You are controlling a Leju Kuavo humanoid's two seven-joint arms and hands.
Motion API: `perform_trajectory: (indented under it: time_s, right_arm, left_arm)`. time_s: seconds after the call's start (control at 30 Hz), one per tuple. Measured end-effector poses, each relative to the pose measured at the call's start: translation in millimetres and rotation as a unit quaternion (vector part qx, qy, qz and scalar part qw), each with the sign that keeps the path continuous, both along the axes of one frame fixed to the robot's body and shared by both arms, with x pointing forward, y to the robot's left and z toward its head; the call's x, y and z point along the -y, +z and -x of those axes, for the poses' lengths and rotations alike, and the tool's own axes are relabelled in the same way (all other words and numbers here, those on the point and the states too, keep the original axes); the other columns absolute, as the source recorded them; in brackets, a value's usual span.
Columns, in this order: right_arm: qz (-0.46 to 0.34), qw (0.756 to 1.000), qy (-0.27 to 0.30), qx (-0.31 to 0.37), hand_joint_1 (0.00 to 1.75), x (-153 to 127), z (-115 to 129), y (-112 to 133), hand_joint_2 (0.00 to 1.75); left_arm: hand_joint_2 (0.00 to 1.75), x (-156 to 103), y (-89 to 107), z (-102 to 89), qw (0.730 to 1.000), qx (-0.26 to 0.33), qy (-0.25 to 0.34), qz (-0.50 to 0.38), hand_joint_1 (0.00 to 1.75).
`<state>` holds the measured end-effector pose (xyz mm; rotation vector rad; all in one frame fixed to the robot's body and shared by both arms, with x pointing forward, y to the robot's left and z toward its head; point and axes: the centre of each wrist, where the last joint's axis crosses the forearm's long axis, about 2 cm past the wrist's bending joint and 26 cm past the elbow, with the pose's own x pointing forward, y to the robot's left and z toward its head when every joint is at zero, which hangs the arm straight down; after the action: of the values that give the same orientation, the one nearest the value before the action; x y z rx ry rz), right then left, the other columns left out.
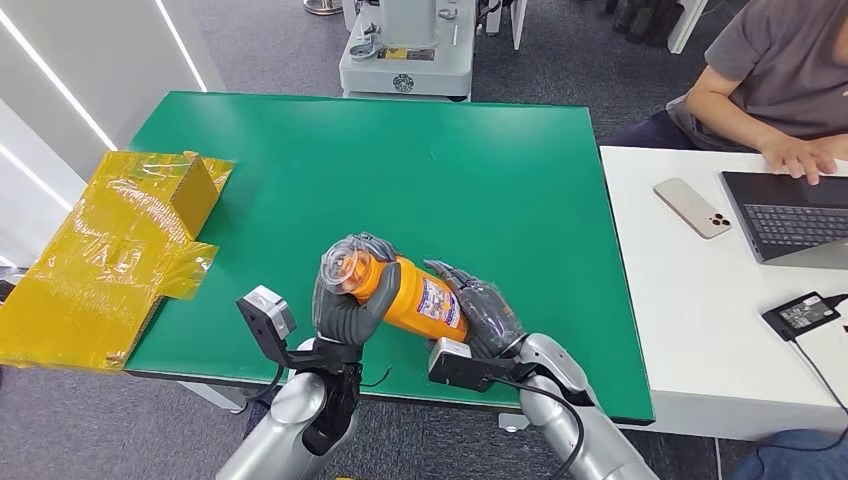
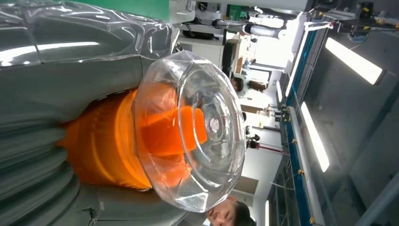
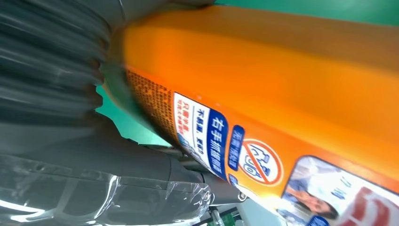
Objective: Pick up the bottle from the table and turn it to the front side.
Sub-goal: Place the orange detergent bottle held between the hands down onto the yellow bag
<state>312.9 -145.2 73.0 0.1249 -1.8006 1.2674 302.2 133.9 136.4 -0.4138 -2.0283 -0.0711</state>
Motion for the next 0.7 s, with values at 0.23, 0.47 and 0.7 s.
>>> perform_trajectory:
  time_s: [0.23, 0.47, 0.7]
  right_arm:
    - [-0.067, 0.998, -0.019, -0.006, 0.0, -11.2, 6.3, 7.0, 1.75]
    - [-0.142, 0.989, -0.033, -0.006, 0.0, -17.7, 16.9, 19.2, 1.75]
    - [-0.239, 0.971, -0.01, -0.028, 0.0, -21.5, 23.6, 40.2, 1.75]
  left_arm:
    - [1.75, 2.1, 1.2, 0.0, 1.0, -0.003, 0.01, 0.009, 1.75]
    - [1.75, 2.1, 2.2, -0.9, 1.0, -0.003, 0.019, 0.018, 1.75]
    - [1.75, -0.8, -0.2, -0.3, 0.999, -0.006, 0.032, 0.016, 1.75]
